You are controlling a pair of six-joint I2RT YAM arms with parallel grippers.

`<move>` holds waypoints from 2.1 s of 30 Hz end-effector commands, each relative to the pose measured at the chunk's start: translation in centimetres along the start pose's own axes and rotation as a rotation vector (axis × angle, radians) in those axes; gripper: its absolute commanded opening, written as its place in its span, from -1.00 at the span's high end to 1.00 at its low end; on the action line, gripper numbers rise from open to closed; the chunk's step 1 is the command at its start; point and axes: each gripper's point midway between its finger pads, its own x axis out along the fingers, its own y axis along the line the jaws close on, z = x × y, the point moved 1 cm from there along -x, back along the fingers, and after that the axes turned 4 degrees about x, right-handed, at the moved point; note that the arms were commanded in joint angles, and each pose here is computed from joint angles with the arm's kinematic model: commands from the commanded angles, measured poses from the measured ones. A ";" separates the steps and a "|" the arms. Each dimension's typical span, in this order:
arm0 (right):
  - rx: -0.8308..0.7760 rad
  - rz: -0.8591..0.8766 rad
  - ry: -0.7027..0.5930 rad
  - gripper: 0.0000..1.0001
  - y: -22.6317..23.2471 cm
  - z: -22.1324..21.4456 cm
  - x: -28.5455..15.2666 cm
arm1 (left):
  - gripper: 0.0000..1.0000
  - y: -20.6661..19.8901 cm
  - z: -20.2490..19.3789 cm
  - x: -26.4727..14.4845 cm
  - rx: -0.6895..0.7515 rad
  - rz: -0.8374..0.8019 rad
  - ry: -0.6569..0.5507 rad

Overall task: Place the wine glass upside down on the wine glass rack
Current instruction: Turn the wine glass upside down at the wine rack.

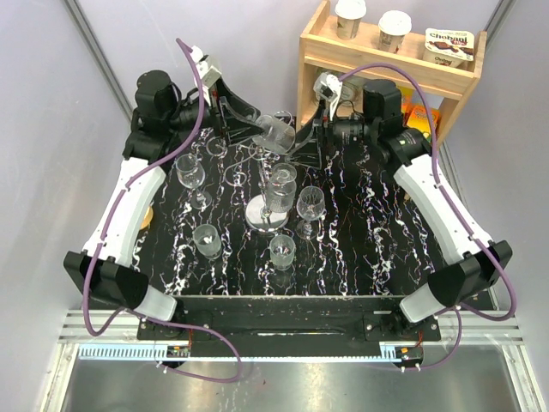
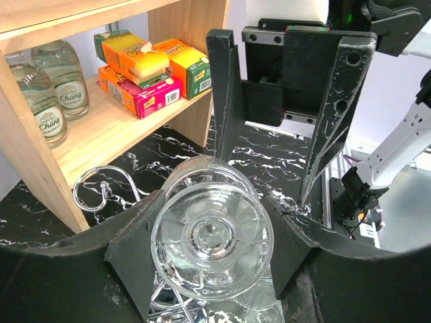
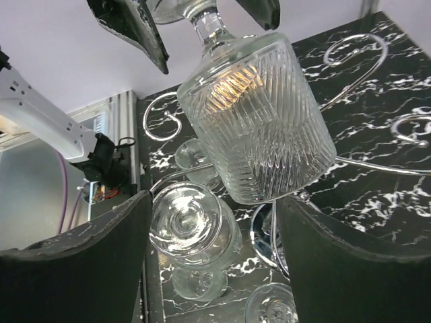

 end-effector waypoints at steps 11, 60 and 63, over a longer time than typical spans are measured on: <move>-0.255 -0.111 0.006 -0.99 0.9 4.5 -2.0 | 1.00 -1.0 6.0 0.9 0.099 -0.035 -0.107; -0.343 -0.031 -0.008 0.25 1.5 4.6 1.7 | 1.00 -4.6 6.9 2.8 0.045 -0.163 -0.138; -0.346 -0.048 -0.012 0.48 1.7 4.7 1.4 | 1.00 -4.6 6.6 2.7 0.047 -0.157 -0.132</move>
